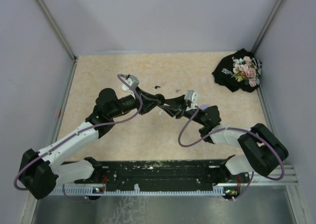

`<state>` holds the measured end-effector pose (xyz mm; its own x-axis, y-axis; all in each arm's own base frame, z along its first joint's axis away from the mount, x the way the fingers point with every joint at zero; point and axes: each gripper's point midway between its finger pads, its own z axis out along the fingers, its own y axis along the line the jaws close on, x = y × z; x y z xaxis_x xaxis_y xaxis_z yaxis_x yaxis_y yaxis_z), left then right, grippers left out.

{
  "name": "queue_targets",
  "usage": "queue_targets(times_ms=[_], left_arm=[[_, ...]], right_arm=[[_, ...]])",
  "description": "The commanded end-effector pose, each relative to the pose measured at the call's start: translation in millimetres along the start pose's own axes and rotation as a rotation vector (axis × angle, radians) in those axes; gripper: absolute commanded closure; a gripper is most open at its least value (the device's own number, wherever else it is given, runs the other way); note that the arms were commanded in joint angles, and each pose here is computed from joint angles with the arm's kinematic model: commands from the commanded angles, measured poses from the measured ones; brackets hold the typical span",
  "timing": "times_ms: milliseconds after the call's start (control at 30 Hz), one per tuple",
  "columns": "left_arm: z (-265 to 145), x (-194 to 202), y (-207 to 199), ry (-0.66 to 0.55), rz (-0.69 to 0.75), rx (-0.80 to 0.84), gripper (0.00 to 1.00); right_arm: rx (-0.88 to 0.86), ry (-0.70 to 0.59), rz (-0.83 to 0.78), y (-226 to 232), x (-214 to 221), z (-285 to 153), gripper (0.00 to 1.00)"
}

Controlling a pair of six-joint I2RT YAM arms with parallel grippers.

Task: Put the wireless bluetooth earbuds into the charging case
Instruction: Place the earbud in the charging case.

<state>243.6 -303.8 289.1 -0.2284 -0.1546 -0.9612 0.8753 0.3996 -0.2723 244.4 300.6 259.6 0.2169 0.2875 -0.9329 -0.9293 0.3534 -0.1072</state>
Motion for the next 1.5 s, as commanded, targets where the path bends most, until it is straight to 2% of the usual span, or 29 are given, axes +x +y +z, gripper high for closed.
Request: queue_targets(times_ms=[0, 267, 400, 533, 767, 1467], left_arm=[[-0.5, -5.3, -0.4, 0.031, -0.003, -0.021, 0.59], [-9.5, -23.6, 1.5, 0.049, -0.01, -0.094, 0.4], [-12.0, -27.4, 0.6, 0.091, -0.04, -0.12, 0.37], [-13.6, -34.6, -3.7, 0.111, -0.093, -0.137, 0.39], [-10.6, -33.3, -11.6, 0.158, -0.183, -0.127, 0.48], [2.6, 0.7, -1.3, 0.268, -0.218, -0.139, 0.51]], right_arm=[[-0.028, -0.1, -0.07, 7.1, -34.1, 4.3, 1.0], [0.02, -0.06, -0.081, -1.7, -27.3, 2.8, 1.0], [0.037, -0.045, -0.084, -4.3, -25.0, 2.2, 1.0], [0.057, -0.019, -0.082, -7.0, -20.6, 2.3, 1.0], [0.066, 0.008, -0.078, -7.7, -17.9, 4.0, 1.0], [0.058, 0.021, -0.09, -4.7, -16.9, 3.5, 1.0]])
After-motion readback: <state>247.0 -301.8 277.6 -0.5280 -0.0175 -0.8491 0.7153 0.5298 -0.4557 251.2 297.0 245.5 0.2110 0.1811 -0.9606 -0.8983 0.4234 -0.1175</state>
